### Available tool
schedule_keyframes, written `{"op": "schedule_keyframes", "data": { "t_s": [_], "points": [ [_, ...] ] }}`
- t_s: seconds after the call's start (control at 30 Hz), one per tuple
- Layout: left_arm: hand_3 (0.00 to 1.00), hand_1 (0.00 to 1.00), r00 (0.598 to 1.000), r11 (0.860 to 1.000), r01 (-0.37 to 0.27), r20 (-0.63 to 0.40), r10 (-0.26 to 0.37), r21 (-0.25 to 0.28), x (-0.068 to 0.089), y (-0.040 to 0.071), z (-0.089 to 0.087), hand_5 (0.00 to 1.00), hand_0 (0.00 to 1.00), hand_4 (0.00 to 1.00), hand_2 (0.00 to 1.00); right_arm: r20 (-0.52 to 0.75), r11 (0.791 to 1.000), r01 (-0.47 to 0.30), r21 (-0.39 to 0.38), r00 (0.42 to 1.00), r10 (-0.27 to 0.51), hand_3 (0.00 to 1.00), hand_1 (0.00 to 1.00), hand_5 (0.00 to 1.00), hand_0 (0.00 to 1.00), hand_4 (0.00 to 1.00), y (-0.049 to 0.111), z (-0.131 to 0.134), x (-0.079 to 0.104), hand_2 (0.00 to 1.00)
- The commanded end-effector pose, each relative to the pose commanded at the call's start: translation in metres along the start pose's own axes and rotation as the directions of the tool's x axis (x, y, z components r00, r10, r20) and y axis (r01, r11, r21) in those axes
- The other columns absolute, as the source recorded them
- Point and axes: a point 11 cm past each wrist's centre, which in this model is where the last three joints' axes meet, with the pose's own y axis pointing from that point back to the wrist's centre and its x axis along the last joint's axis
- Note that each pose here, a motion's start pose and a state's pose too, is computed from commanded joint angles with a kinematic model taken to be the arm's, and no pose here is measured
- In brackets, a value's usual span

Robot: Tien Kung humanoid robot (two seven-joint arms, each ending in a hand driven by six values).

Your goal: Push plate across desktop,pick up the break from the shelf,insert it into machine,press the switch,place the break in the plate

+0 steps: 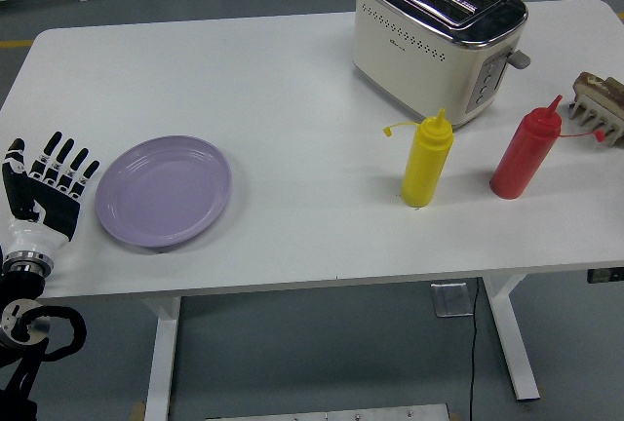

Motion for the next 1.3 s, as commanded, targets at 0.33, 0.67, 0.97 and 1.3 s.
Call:
{"op": "schedule_keyframes", "data": {
  "t_s": [0.33, 0.67, 0.97, 1.3],
  "points": [
    [0.852, 0.879, 0.999, 0.999, 0.036, -0.012, -0.035, 0.039, -0.015, -0.003, -0.017, 0.998, 0.842, 0.655, 0.926, -0.109, 1.000, -0.009, 0.006, 0.994, 0.009, 0.772, 0.786, 0.569, 0.834, 0.504, 0.000, -0.002, -0.003, 0.775],
    [0.852, 0.878, 0.999, 0.996, 0.049, -0.022, -0.048, 0.070, -0.021, -0.003, -0.030, 0.998, 0.842, 0.655, 0.927, -0.370, 0.999, -0.033, 0.027, 0.928, 0.041, 0.770, 0.787, 0.534, 0.834, 0.512, -0.003, -0.006, -0.006, 0.775],
    [0.853, 0.878, 0.997, 0.993, 0.068, -0.028, -0.066, 0.092, -0.029, -0.002, -0.039, 0.998, 0.840, 0.655, 0.927, -0.704, 0.999, -0.042, -0.010, 0.710, 0.023, 0.781, 0.806, 0.390, 0.841, 0.696, -0.013, -0.015, -0.011, 0.790],
    [0.854, 0.878, 0.995, 0.990, 0.092, -0.034, -0.089, 0.105, -0.040, -0.004, -0.044, 0.998, 0.840, 0.657, 0.929, -0.929, 0.989, 0.021, -0.144, 0.341, -0.143, 0.820, 0.832, 0.354, 0.862, 0.748, -0.030, -0.004, -0.038, 0.818]
  ]
}}
